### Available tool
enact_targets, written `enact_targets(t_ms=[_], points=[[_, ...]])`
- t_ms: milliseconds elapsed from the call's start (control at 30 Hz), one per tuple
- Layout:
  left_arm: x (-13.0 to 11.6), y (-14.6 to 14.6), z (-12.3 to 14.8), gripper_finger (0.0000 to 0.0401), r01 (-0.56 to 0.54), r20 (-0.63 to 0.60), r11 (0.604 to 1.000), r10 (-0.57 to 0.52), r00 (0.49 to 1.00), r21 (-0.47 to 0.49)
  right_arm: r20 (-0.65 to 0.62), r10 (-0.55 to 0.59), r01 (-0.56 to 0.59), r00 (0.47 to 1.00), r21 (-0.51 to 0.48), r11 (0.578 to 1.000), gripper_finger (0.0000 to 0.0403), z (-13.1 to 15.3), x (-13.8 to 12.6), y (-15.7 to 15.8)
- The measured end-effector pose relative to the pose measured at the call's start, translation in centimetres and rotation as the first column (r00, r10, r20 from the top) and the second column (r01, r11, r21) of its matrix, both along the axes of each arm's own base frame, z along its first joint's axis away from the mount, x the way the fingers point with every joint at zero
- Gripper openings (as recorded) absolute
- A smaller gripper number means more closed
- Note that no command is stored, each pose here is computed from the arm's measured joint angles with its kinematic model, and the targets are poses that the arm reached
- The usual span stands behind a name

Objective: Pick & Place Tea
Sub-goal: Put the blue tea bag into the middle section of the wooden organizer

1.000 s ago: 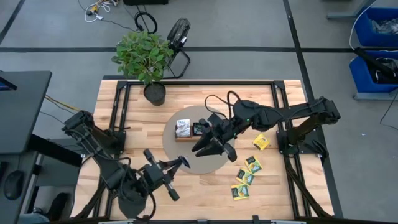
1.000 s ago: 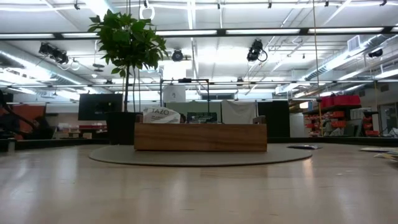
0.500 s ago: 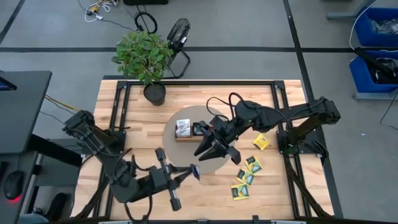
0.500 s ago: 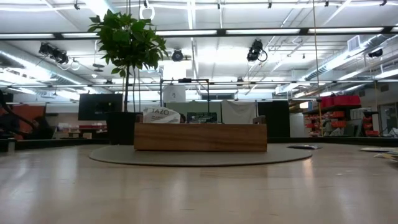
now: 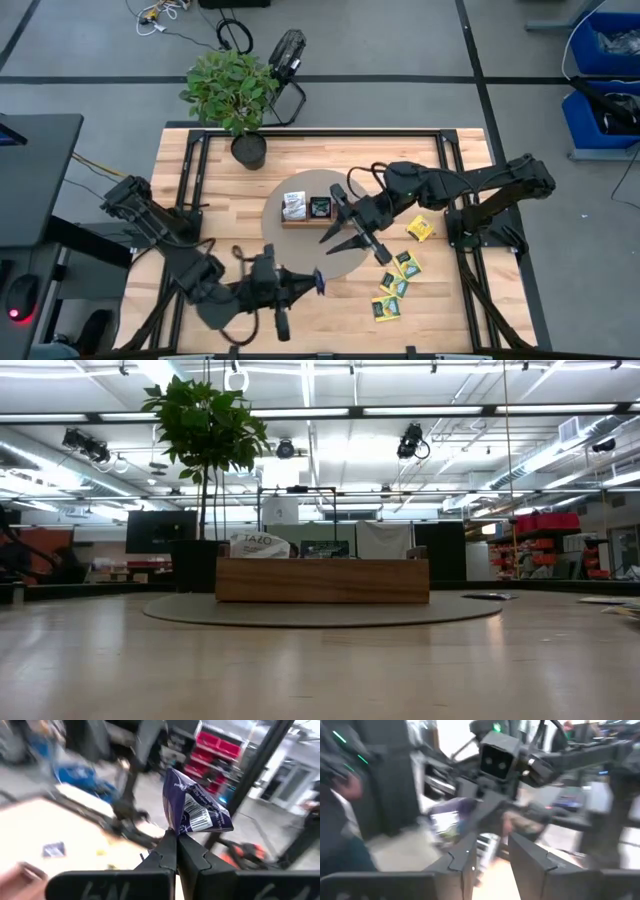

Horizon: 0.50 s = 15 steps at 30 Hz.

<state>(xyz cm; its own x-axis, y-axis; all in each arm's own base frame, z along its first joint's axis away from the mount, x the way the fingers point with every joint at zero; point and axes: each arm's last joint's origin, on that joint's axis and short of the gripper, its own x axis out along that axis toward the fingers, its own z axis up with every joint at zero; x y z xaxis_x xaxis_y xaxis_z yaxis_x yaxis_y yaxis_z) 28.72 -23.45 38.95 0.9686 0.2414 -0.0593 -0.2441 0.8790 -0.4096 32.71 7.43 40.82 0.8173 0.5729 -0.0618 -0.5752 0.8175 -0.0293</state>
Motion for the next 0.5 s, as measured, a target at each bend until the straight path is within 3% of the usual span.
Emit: enact_targets(t_ms=[200, 500], points=[[1.5, 1.2, -1.2, 0.0008, 0.197, -0.065, 0.946, -0.221, 0.973, -0.259, -0.006, -0.086, 0.083, 0.996, -0.206, 0.975, 0.0121, -1.2, -0.1, 0.1], [2.2, 1.9, -2.2, 0.0007, 0.329, -0.159, 0.864, -0.412, 0.897, -0.380, -0.168, 0.033, -0.074, 0.985, -0.239, 0.968, 0.0121, -2.6, -1.3, 1.5]])
